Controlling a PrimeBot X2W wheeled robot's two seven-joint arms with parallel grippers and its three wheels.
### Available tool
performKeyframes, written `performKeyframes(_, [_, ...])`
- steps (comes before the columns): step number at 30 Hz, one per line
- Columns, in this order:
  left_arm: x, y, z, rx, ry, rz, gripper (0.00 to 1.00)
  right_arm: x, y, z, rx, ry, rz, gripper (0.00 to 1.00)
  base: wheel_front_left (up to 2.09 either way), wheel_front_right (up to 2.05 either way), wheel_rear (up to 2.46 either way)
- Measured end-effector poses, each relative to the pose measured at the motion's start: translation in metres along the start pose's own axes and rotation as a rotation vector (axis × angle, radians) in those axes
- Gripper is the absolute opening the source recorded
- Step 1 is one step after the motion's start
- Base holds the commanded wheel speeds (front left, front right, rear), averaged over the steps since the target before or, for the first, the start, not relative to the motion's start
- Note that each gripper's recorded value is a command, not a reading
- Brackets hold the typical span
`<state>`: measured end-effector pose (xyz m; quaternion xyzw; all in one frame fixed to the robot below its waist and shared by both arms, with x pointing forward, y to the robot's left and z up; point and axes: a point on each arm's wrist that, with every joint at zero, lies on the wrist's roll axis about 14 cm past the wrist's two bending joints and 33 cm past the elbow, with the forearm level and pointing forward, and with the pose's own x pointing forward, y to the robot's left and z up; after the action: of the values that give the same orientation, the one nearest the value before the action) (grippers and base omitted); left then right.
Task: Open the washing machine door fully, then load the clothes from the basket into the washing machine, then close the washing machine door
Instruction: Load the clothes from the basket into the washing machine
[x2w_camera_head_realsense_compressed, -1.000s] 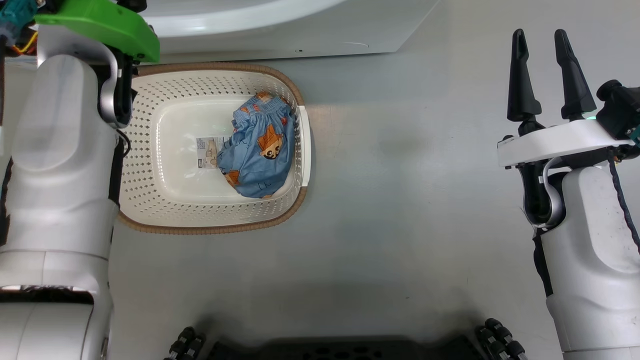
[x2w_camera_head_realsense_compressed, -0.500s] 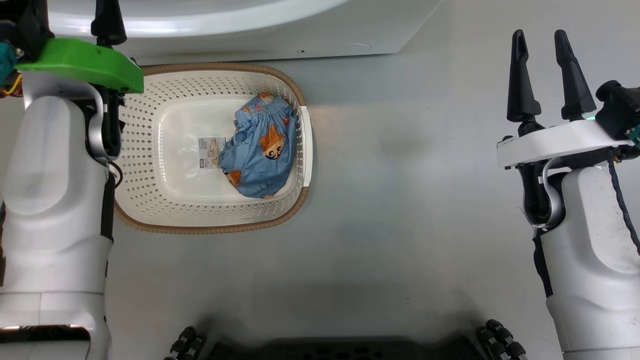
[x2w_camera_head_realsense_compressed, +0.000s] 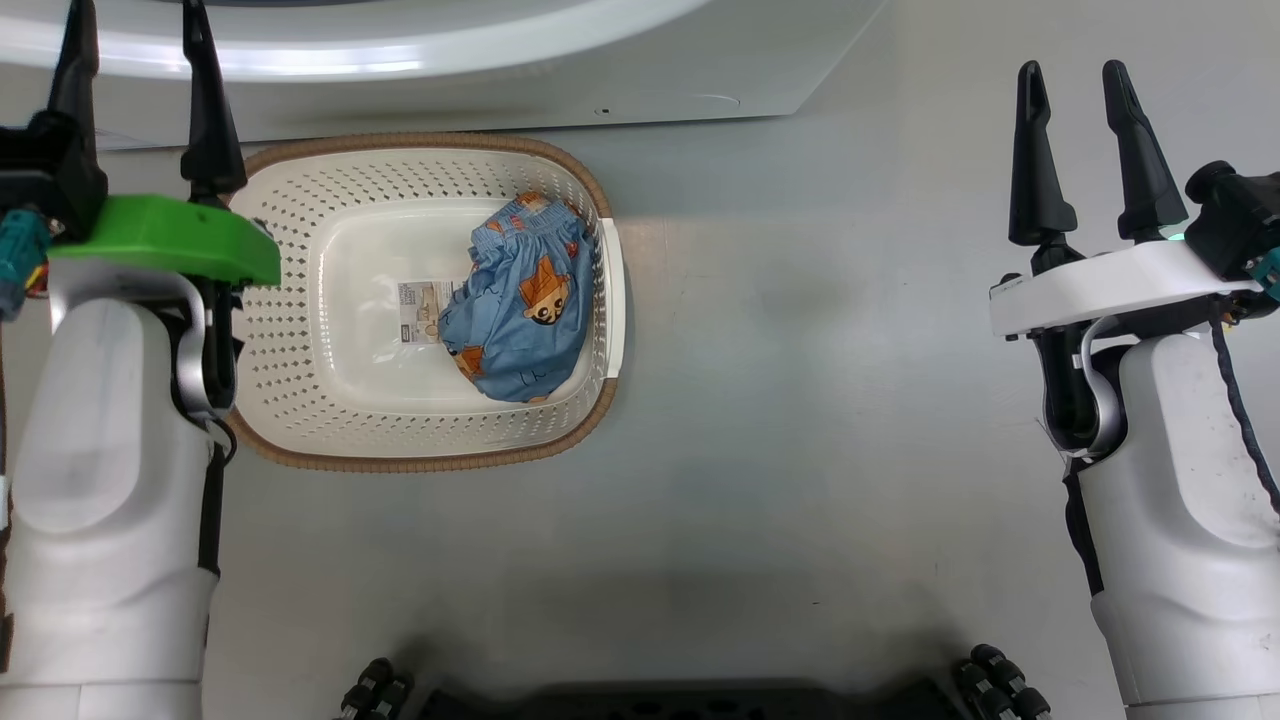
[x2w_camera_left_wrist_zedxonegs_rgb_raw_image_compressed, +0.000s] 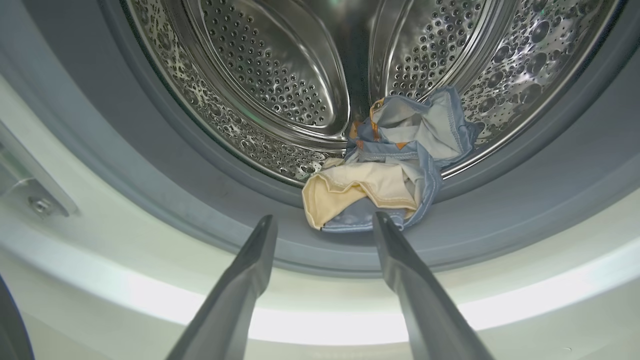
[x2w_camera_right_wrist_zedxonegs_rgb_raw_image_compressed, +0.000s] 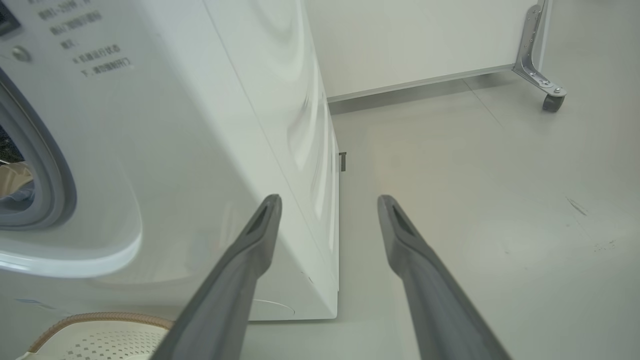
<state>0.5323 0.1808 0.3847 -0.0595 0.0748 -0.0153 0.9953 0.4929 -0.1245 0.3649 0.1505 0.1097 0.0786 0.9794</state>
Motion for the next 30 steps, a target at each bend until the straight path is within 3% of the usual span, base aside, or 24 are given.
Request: performKeyframes(30, [-0.048,0.013,-0.028,-0.016,0.079,0.065,1.0,-0.005,-0.001,0.0,-0.023,0.007,0.002,1.0,0.0,0.0,0.0])
